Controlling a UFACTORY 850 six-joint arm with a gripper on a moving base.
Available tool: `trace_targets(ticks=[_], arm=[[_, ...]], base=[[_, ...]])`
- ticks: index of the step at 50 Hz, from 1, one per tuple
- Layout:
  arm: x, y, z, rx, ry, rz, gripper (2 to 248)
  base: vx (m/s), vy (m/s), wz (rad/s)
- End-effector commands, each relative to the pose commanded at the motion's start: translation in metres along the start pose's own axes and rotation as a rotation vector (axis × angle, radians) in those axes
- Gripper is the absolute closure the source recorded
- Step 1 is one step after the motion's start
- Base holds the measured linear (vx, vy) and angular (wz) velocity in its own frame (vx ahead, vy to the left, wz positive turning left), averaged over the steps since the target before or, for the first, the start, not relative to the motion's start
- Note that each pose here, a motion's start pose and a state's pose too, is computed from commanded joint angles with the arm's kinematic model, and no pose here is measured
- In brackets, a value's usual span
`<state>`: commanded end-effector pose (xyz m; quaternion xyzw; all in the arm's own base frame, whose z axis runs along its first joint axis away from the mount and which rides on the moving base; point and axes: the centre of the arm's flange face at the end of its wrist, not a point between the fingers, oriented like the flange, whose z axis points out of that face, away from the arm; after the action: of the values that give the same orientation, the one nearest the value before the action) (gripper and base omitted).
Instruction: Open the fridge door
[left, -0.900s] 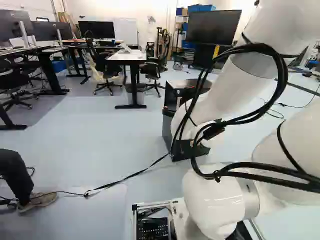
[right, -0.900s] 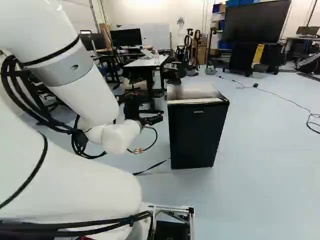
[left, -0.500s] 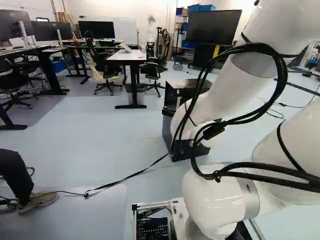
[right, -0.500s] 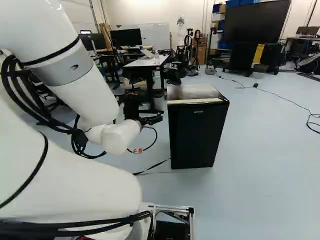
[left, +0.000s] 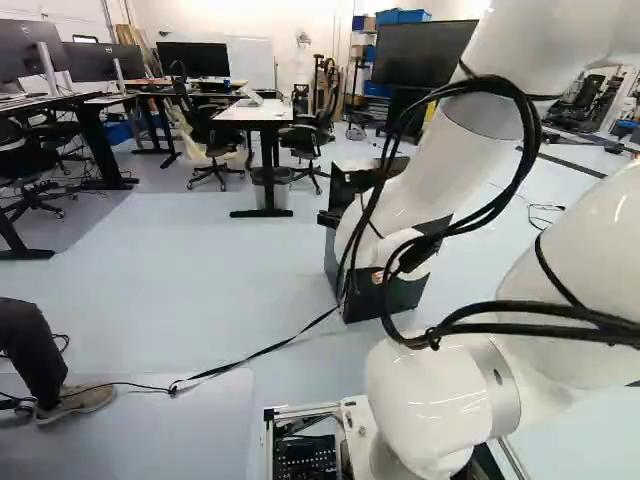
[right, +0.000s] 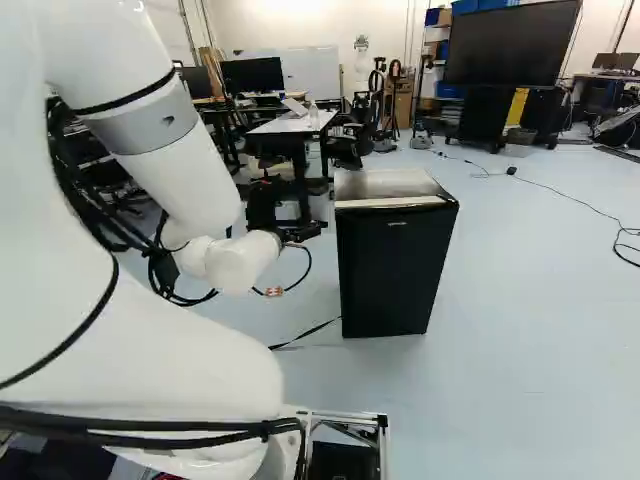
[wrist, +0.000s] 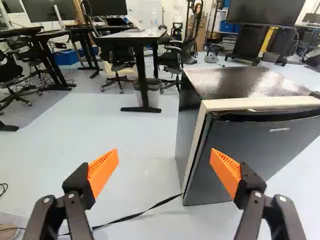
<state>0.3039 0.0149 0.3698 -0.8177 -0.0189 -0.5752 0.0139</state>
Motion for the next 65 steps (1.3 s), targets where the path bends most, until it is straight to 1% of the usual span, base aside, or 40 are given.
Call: trace_targets(ticks=[10, 29, 65], arm=[[0.007, -0.003, 0.016, -0.015, -0.004, 0.021, 3], [0.017, -0.012, 0.040, -0.063, -0.009, 0.083, 3], [0.021, -0.032, 0.056, -0.201, -0.021, 0.241, 3]], base=[[0.000, 0.000, 0.000], [0.000, 0.000, 0.000], [0.000, 0.000, 0.000]])
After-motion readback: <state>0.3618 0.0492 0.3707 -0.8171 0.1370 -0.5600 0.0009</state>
